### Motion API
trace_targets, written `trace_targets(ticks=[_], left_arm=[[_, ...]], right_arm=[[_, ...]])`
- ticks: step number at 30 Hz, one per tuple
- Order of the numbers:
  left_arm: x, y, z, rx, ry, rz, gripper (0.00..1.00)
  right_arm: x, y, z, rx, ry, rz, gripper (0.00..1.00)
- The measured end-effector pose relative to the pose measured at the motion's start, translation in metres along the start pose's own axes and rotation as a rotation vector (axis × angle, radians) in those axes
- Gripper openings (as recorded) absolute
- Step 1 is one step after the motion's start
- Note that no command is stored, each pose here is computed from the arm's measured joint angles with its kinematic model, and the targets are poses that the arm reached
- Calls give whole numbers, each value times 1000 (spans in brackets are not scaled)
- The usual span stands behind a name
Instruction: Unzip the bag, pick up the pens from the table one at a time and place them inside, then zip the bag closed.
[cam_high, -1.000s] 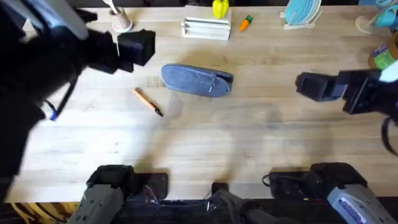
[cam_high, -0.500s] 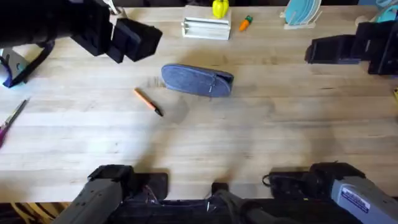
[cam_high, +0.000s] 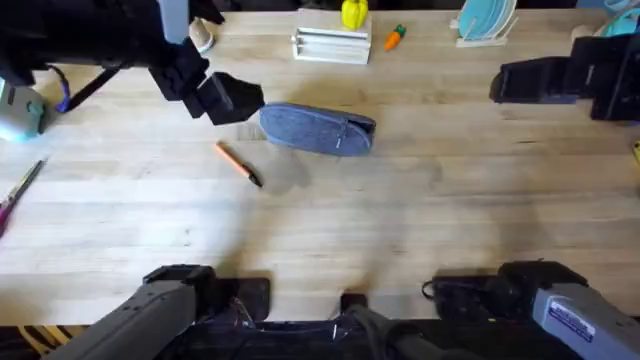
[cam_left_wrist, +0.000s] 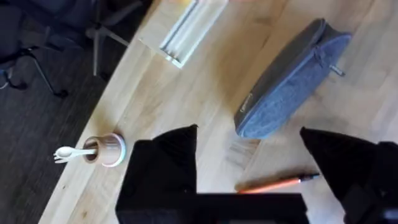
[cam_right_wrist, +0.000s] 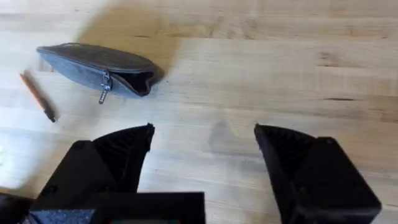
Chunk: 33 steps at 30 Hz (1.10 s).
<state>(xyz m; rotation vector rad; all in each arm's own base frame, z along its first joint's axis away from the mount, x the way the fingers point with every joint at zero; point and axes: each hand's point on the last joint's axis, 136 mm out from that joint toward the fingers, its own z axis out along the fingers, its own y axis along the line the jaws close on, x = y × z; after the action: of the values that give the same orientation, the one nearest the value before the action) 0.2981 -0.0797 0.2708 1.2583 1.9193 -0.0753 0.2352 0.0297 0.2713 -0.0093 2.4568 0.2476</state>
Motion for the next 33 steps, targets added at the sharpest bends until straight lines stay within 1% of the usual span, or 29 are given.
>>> trace_targets(ticks=[3,6,10,15,21,28,33], left_arm=[[11,-4,21,83,24,68,991],[20,-8,44,164,23,126,991],[32,-11,66,249,5,157,992],[48,-15,85,334,-22,161,991],[67,-22,107,418,-26,168,991],[89,-32,138,502,-25,137,991],[91,-36,152,536,-66,107,991]], right_arm=[[0,0,0,0,0,0,996],[0,0,0,0,0,0,996],[0,0,0,0,0,0,996],[0,0,0,0,0,0,996],[0,0,0,0,0,0,995],[-1,0,0,0,-6,-1,995],[-3,0,0,-1,-12,-2,995]])
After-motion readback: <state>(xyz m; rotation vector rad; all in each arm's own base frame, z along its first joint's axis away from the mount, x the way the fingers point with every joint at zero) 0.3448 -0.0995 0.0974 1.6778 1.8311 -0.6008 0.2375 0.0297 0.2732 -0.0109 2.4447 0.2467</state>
